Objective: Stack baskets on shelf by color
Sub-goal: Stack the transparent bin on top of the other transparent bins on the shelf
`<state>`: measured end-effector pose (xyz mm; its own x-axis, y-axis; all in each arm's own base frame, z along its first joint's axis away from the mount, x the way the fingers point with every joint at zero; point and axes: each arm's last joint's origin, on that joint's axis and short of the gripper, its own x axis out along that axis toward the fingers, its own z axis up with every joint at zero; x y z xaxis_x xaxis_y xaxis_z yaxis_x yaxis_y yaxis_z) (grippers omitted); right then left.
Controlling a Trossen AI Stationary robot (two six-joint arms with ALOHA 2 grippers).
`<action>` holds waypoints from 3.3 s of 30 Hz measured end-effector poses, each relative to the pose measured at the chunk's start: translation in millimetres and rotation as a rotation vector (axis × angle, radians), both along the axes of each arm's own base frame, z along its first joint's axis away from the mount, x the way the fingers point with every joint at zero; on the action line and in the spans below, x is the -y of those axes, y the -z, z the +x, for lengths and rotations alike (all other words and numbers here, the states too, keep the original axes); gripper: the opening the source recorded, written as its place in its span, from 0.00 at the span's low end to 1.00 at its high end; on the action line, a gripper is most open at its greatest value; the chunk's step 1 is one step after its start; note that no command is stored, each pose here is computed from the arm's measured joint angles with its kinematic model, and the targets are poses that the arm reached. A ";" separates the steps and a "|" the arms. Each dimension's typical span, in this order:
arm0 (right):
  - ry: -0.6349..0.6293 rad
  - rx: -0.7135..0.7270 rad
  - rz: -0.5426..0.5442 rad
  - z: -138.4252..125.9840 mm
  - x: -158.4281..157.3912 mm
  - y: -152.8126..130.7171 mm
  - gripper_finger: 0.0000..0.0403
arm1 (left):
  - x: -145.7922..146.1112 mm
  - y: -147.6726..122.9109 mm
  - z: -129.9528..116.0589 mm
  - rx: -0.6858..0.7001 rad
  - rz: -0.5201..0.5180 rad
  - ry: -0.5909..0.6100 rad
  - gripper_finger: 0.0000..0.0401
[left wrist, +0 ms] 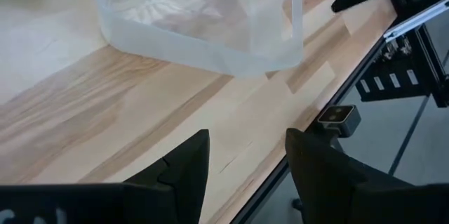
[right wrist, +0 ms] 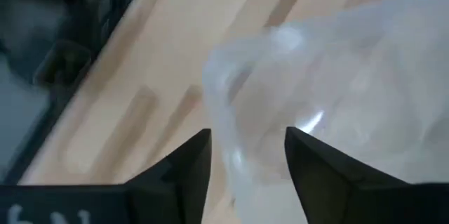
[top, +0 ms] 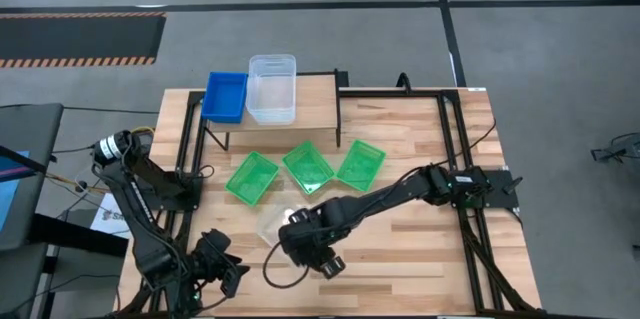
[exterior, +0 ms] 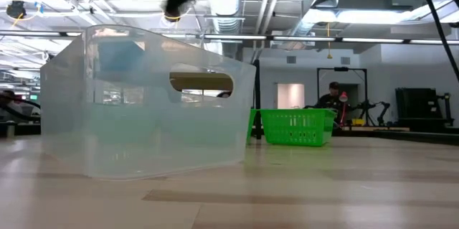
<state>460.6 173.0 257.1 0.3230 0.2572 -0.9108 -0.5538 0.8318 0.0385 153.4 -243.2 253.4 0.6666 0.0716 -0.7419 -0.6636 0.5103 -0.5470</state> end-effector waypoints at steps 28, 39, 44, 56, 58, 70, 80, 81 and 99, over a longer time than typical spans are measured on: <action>0.015 -0.204 0.004 6.5 1.8 51.5 0.02 | -1.9 1.1 -0.7 -0.008 -0.004 -0.031 0.44; 0.096 0.104 0.165 -40.7 44.6 -100.4 0.01 | -3.4 -18.4 -0.8 0.045 -0.040 -0.024 0.44; 0.246 0.398 0.126 -59.3 87.5 -162.4 0.01 | -10.0 -32.3 -2.6 0.128 -0.035 -0.042 0.44; 0.608 0.682 -0.049 -29.3 225.5 -171.7 0.00 | -70.8 -71.2 -16.7 0.242 0.087 -0.158 0.44; 0.626 0.690 -0.070 -21.2 245.2 -162.7 0.00 | -82.2 -76.0 -19.7 0.236 0.103 -0.174 0.44; 0.643 0.600 -0.131 -6.6 309.1 -121.0 0.01 | -134.4 -98.7 -32.4 0.233 0.169 -0.215 0.44; 0.616 0.617 -0.143 -6.1 307.6 -123.2 0.08 | -161.8 -110.2 -42.9 0.243 0.212 -0.214 0.44; 0.607 0.616 -0.152 -5.3 308.2 -121.7 0.09 | -164.1 -110.8 -43.6 0.242 0.218 -0.216 0.44; 0.576 0.603 -0.201 -3.5 313.0 -116.1 0.35 | -199.9 -121.1 -63.3 0.251 0.298 -0.245 0.44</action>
<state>457.1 -140.1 373.2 0.7973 -0.2439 -0.5521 0.0787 0.9489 -0.3055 90.1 -43.2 374.5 0.7599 0.4348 -0.4831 -0.6500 0.5142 -0.5595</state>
